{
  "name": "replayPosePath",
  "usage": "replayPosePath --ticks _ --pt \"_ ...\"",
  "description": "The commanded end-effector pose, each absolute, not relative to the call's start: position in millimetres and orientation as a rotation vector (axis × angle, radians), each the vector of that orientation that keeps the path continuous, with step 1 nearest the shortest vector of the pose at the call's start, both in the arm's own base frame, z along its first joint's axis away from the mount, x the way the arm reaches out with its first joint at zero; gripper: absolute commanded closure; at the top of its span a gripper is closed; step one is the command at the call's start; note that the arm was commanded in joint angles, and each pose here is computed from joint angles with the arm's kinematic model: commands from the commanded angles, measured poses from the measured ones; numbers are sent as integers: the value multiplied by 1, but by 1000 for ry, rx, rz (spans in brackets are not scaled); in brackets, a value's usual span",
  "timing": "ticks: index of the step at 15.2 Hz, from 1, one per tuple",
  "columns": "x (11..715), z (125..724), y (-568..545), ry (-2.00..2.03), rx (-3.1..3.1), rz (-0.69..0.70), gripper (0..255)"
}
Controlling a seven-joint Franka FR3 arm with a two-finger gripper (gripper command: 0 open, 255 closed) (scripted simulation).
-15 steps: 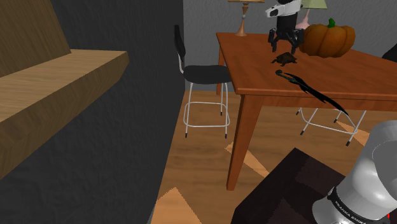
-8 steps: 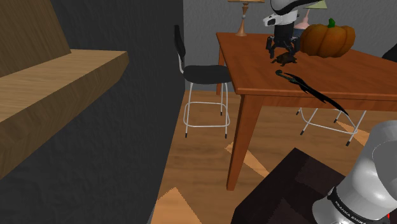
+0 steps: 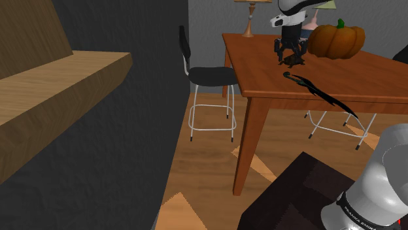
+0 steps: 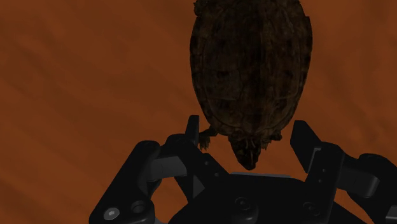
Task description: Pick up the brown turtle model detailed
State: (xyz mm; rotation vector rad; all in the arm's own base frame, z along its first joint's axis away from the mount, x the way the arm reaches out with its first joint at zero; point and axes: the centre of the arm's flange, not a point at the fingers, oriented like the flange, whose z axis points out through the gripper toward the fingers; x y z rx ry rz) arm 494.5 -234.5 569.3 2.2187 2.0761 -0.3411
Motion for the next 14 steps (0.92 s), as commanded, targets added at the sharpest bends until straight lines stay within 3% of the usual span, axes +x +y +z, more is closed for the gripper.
replayPosePath --ticks 1,14 --pt "494 568 -235 2075 2221 -343 255" --pt "494 631 -235 2075 2221 -343 255"
